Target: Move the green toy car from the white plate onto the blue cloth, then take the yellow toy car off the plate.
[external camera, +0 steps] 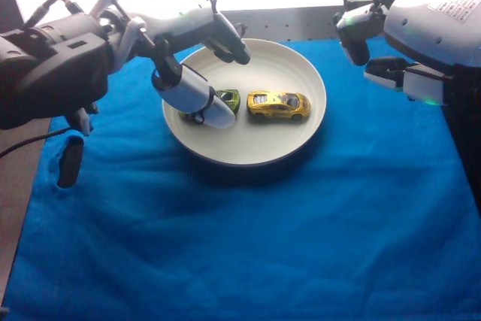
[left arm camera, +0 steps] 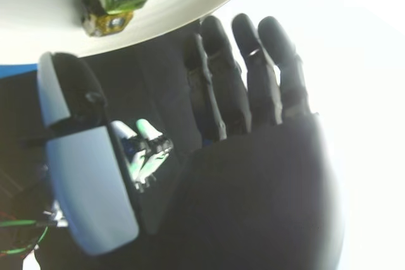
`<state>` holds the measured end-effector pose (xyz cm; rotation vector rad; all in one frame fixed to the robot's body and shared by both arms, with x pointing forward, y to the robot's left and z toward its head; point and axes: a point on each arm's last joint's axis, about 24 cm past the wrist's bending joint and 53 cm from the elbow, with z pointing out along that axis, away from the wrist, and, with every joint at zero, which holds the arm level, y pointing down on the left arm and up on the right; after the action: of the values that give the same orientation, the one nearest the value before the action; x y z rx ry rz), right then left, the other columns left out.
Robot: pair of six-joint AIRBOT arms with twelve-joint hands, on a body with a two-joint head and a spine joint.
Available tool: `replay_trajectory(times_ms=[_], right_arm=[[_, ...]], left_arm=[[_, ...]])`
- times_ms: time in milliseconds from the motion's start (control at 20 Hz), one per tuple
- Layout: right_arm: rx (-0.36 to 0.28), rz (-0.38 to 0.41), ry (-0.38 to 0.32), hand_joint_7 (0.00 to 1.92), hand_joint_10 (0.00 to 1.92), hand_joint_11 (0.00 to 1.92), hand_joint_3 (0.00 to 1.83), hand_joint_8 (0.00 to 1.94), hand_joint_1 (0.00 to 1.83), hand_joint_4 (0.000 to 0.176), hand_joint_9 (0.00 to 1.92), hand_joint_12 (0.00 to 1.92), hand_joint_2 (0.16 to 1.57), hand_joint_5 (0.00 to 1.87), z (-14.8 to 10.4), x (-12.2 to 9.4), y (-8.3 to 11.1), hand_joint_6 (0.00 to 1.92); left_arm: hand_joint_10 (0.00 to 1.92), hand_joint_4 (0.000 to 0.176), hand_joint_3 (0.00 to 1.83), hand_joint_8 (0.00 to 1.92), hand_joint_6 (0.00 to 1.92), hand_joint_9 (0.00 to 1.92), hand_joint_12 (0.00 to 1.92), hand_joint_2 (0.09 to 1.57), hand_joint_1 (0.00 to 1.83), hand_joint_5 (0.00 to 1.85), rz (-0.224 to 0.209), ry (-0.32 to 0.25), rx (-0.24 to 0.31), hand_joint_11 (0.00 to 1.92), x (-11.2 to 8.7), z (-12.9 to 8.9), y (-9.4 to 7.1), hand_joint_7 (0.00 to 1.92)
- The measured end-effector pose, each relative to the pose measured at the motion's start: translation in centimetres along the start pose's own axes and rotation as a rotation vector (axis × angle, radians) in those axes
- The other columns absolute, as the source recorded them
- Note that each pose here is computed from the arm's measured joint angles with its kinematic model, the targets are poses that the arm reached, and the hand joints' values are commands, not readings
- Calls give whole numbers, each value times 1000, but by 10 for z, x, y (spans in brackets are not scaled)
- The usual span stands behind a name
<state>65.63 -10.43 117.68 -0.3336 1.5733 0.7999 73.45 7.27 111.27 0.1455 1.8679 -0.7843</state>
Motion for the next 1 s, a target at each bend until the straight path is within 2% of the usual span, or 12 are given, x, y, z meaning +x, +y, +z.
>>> replay_trajectory(times_ms=[50,150,200,250,350,550,750,800,850,1000], right_arm=[[0,0,0,614,1433,602,0,1117,1354,0,613,1858,1089,533,0,0,0,1051],[2,3,-1,618,1457,618,0,1143,1379,0,623,1873,1079,532,0,0,-1,1048],[2,2,-1,620,1478,622,0,1168,1178,0,622,1892,1181,728,0,0,0,1242],[2,2,-1,623,1472,637,1,1176,1134,0,635,1876,1202,768,0,0,-1,1282],[1,1,-1,639,1460,643,0,1181,1129,0,645,1865,1203,786,0,0,0,1279],[2,2,4,641,1492,635,0,1216,1133,0,633,1887,1200,793,-1,2,-1,1271],[2,2,4,656,1443,622,0,1164,1144,0,635,1840,1185,822,-1,2,-1,1225],[2,3,4,823,1466,644,3,1249,1184,0,653,1860,1190,790,-1,2,-1,1251],[2,2,3,693,1445,640,0,1178,1150,0,649,1842,1186,814,-1,2,-1,1232],[2,3,4,657,1424,636,0,1140,1144,0,651,1834,1180,829,-1,2,-1,1214]], left_arm=[[1248,0,5,116,32,184,1687,885,986,792,0,0,0,0,0,0,0,926],[1329,0,0,432,21,173,1615,914,992,792,-7,10,-9,0,4,1,3,768],[1353,0,0,584,19,170,1622,916,993,797,-12,11,-12,0,4,1,4,710],[1344,0,0,696,20,194,1657,918,998,807,-14,11,-15,0,4,2,5,696],[1295,0,4,710,20,221,1738,922,1010,812,-17,7,-20,0,2,2,8,687],[1298,0,2,660,7,170,1732,939,1003,792,-30,19,-36,0,8,4,14,664],[1424,0,3,619,1,117,1918,961,937,767,-39,30,-53,0,13,5,20,568],[1434,0,3,610,0,99,1920,967,927,760,-39,29,-54,0,12,5,21,559],[1426,0,5,601,1,79,1921,972,941,760,-42,29,-56,0,12,6,22,545],[1518,0,4,694,16,70,1921,993,970,783,-40,36,-59,0,16,6,23,526]])
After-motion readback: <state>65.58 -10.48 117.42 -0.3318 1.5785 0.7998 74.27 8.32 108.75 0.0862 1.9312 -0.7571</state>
